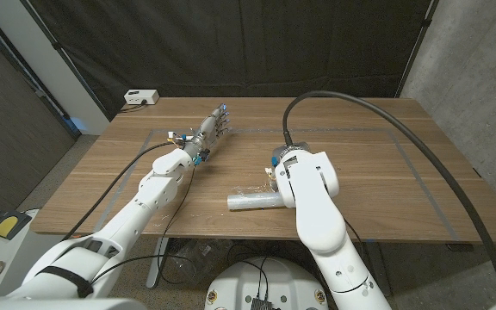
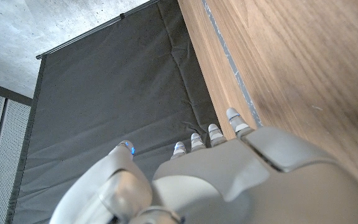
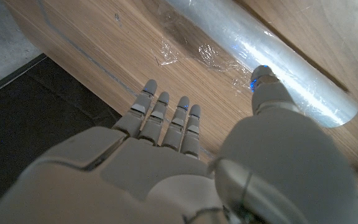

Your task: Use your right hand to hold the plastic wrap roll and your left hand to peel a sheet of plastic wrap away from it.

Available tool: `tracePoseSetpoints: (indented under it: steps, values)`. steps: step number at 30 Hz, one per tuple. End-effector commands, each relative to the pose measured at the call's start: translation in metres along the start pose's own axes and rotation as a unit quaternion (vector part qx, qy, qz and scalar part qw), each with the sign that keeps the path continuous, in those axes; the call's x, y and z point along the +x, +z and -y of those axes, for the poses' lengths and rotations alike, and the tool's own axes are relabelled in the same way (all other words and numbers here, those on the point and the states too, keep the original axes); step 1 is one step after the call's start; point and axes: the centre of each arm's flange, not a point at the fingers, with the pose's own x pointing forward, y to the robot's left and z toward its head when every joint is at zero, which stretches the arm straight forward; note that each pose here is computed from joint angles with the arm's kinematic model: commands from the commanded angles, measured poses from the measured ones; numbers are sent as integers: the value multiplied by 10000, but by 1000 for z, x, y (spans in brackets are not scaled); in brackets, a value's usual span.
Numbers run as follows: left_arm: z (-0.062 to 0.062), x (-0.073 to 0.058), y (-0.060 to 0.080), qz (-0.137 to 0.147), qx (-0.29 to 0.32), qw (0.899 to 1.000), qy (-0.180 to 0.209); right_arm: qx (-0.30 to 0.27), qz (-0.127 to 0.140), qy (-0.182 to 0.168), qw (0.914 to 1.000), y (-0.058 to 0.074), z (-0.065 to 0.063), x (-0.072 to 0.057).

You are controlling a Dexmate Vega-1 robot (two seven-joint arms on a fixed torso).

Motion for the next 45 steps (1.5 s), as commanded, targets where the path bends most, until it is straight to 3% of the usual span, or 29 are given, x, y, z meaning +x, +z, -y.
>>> tracePoseSetpoints:
  steps: [1,23,45]
  values:
    - [1,5,-1,-15,-6,10000,-42,-411,-53,-93,9991,15,-14,7]
    - [-4,13,-4,-85,6,9999,-67,-221,36,194,9996,25,-37,25]
    - [-8,13,-4,-127,14,9999,-72,-83,114,210,9997,30,-53,35]
